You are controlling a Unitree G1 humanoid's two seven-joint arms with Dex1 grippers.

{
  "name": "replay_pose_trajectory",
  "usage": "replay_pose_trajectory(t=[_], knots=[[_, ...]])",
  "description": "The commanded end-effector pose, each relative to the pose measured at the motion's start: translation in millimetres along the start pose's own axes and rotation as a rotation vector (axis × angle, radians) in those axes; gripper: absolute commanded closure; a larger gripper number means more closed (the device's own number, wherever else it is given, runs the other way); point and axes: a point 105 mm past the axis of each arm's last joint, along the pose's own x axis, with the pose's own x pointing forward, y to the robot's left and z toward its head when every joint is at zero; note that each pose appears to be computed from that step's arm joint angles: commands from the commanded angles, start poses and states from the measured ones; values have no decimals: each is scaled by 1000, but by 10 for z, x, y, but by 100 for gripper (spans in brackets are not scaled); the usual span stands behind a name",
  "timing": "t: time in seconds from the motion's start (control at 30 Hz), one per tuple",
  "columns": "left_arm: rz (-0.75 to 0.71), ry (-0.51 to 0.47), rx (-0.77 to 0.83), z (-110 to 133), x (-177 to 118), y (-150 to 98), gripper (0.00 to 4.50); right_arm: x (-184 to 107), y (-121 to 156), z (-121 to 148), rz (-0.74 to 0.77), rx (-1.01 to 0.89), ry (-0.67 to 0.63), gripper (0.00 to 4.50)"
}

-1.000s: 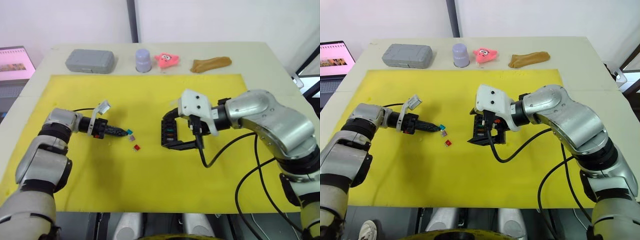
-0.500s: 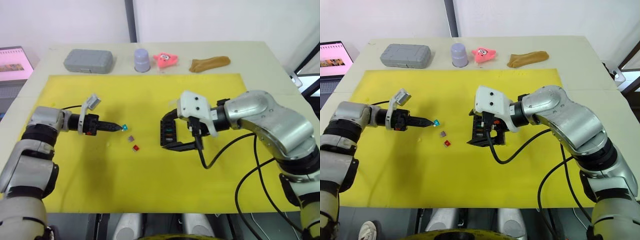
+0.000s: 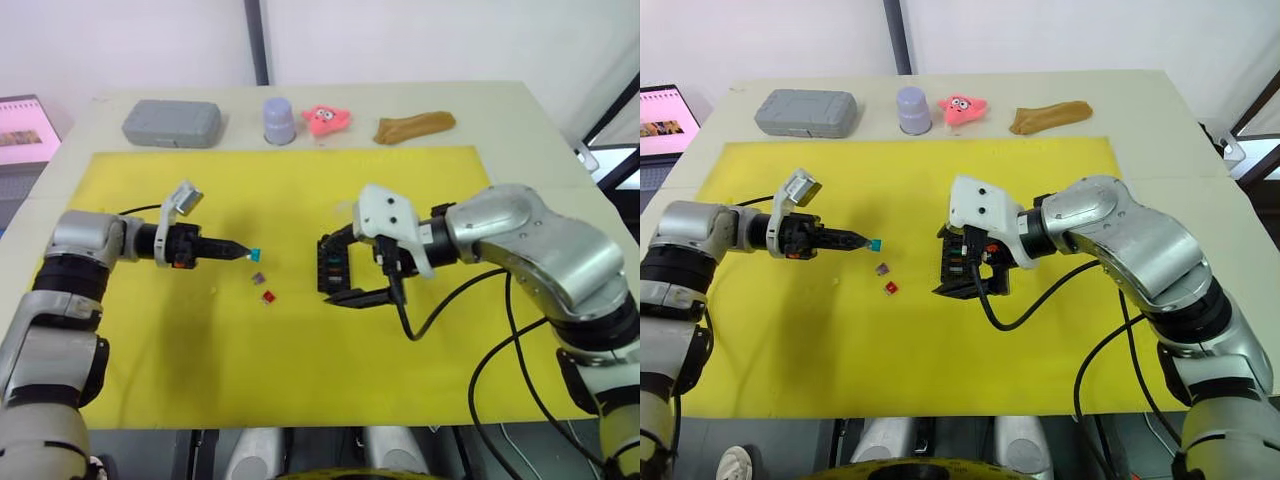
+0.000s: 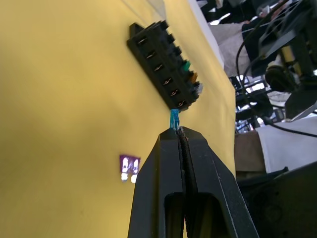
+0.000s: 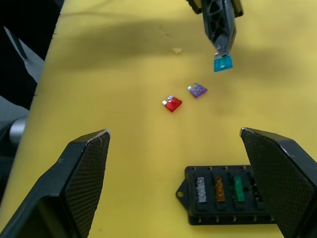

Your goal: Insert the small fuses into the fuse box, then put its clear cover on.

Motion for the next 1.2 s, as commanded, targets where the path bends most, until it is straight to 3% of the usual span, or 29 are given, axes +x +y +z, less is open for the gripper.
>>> replay_pose_trajectory(t=[0.03, 0.37, 0.67, 0.9, 1.2], knots=[[32, -19, 8, -6, -80, 25, 443, -24, 3, 57, -7, -17, -22, 0], [114, -87, -114, -303, -200, 229, 443, -12, 26, 48, -10, -19, -22, 0], [169, -21, -153, -680, -219, 239, 443, 0, 30, 46, 0, -33, -16, 0], [211, 26, -136, -725, -340, 251, 443, 12, 24, 46, 2, -42, -15, 0], [228, 12, -142, -640, -356, 303, 443, 13, 22, 53, -7, -56, -17, 0]])
